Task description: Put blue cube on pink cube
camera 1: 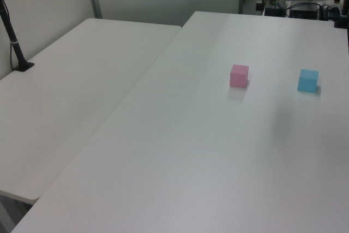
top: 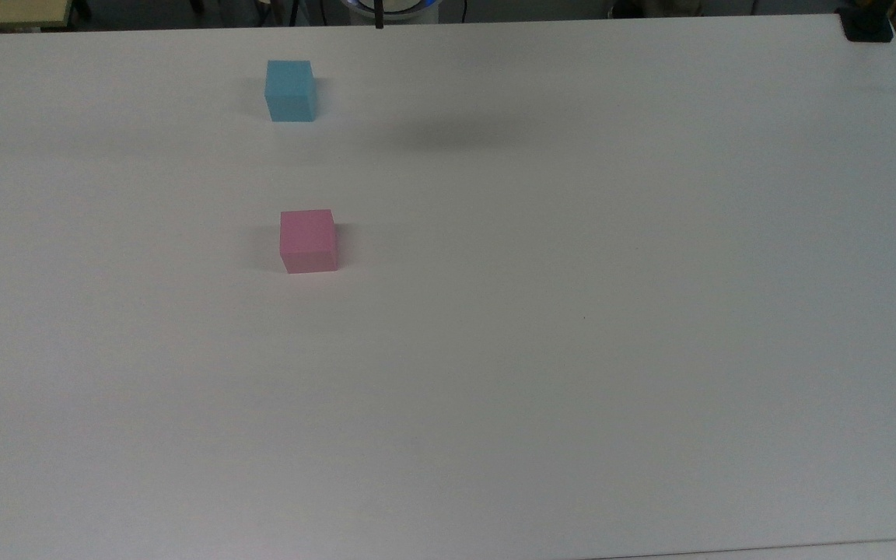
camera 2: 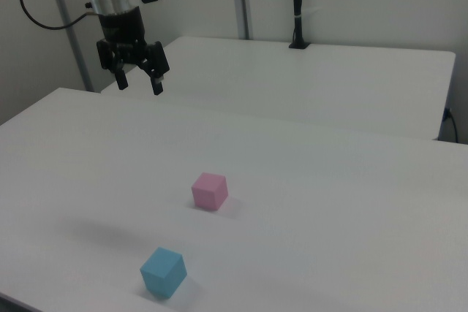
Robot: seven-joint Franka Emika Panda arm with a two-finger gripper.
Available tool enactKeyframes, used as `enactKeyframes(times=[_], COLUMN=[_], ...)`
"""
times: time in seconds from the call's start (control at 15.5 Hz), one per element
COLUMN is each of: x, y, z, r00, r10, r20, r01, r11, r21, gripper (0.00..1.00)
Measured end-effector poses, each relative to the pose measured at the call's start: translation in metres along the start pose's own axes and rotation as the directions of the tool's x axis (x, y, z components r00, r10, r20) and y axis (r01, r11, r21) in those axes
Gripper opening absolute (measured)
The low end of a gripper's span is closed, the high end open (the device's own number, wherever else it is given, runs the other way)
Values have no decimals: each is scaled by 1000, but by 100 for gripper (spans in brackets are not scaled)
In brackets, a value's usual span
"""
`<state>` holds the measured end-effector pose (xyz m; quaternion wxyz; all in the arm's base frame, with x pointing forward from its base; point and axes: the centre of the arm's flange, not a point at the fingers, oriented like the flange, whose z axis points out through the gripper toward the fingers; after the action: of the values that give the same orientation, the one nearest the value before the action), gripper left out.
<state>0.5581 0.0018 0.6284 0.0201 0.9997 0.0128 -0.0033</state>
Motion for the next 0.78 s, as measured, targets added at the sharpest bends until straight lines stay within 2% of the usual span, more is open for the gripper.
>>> enactKeyframes(times=[0.52,0.78], x=[-1,-11], y=[-1,-1], z=[5,-1], r00=[1000,1000], r10=[-2,-2], r20=[12,8], r01=[2,2], r11=[1000,1000], r21=[0,1], gripper=[100,100])
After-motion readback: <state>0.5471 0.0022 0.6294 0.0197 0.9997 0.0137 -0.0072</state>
